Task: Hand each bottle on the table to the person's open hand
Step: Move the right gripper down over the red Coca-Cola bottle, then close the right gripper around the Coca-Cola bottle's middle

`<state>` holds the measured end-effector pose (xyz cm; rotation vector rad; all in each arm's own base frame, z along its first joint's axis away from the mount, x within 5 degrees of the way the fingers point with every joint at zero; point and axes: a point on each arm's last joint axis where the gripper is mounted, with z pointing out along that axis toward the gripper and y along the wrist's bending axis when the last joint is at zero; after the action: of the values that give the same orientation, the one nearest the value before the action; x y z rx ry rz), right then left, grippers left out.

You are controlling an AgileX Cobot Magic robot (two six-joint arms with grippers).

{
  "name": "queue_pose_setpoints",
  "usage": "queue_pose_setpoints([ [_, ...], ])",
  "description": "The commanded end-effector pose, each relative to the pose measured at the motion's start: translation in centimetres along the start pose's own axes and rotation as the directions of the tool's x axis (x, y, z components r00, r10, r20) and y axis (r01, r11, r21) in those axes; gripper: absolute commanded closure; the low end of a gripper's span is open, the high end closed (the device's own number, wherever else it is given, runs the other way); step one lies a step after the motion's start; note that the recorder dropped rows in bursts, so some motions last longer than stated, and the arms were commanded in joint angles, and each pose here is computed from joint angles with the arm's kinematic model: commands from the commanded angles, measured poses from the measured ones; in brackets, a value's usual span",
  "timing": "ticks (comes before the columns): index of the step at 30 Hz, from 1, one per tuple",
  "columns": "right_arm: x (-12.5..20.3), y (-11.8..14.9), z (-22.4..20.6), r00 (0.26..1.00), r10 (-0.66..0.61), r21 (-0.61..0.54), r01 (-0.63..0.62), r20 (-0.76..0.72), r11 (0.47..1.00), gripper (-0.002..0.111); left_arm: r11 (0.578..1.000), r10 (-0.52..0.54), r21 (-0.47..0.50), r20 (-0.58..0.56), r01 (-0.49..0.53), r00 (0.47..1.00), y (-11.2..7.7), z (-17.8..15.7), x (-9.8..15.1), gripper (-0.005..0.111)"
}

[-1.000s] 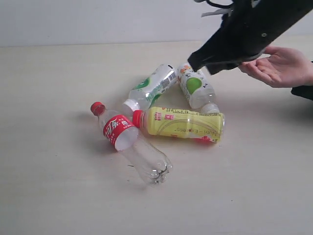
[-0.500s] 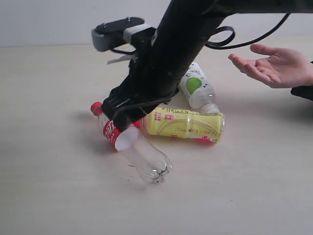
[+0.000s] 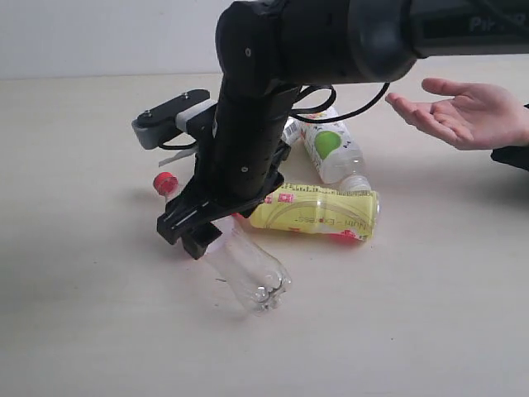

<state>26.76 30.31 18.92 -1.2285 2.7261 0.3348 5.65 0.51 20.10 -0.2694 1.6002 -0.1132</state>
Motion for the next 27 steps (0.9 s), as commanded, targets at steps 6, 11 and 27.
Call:
queue_pose_setpoints([
  [6, -0.2, -0.5, 1.7, 0.999, 0.015, 0.030, -0.015, -0.028, 0.999, 0.033, 1.000, -0.002, 0.005, 0.005, 0.002, 1.000, 0.0, 0.0, 0.0, 0.107],
  [11, 0.0, -0.6, 3.2, 0.998, 0.036, 0.025, -0.034, -0.060, 0.999, 0.033, 1.000, -0.002, 0.005, 0.005, 0.002, 1.000, 0.0, 0.0, 0.0, 0.107],
  [27, -0.3, -0.8, 4.8, 0.997, 0.062, 0.016, -0.061, -0.050, 0.998, 0.033, 1.000, -0.002, 0.005, 0.005, 0.002, 1.000, 0.0, 0.0, 0.0, 0.107],
])
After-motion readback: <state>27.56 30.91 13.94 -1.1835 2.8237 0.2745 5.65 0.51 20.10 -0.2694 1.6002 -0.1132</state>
